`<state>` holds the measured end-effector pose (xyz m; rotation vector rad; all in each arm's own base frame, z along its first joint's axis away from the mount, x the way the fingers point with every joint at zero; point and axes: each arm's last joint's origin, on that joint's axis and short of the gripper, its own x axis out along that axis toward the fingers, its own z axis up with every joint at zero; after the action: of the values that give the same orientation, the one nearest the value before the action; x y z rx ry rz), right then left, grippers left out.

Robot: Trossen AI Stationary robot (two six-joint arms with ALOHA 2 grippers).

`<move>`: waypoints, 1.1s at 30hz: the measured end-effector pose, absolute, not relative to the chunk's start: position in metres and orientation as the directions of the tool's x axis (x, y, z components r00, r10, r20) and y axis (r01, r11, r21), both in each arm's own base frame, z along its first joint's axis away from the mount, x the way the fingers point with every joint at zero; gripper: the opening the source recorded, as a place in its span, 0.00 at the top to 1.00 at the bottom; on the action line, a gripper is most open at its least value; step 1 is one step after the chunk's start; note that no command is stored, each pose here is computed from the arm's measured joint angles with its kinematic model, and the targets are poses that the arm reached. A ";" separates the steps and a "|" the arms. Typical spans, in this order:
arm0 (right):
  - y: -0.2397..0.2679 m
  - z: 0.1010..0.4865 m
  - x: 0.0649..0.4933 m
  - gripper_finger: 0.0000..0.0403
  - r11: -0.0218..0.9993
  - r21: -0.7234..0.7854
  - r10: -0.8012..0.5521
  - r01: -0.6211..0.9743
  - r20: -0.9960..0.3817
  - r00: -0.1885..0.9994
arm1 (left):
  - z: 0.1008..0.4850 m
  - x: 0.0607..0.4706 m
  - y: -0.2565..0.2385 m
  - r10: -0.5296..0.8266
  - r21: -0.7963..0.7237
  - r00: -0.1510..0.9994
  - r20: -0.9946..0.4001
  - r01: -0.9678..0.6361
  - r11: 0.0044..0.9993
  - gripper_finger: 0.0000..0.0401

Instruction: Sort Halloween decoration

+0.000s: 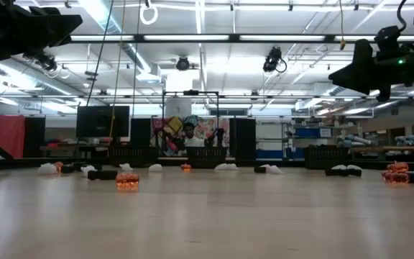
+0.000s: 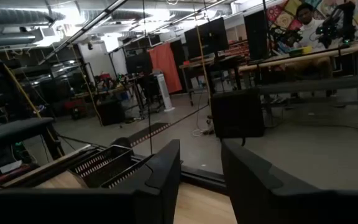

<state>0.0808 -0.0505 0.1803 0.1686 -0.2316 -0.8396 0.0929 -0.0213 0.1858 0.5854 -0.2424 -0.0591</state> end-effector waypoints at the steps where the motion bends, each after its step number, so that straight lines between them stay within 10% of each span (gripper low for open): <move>1: -0.050 0.180 0.081 0.69 0.657 0.238 -0.752 0.716 0.136 0.645 | 0.186 0.093 -0.021 -0.123 0.554 0.970 0.209 -0.014 0.833 0.97; 33: -0.050 0.180 0.081 0.69 0.657 0.239 -0.752 0.716 0.136 0.645 | 0.187 0.093 -0.021 -0.123 0.549 0.968 0.218 -0.018 0.835 0.97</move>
<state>0.0808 -0.0505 0.1804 0.1687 -0.2319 -0.8398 0.0927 -0.0213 0.1866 0.5808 -0.2506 -0.0563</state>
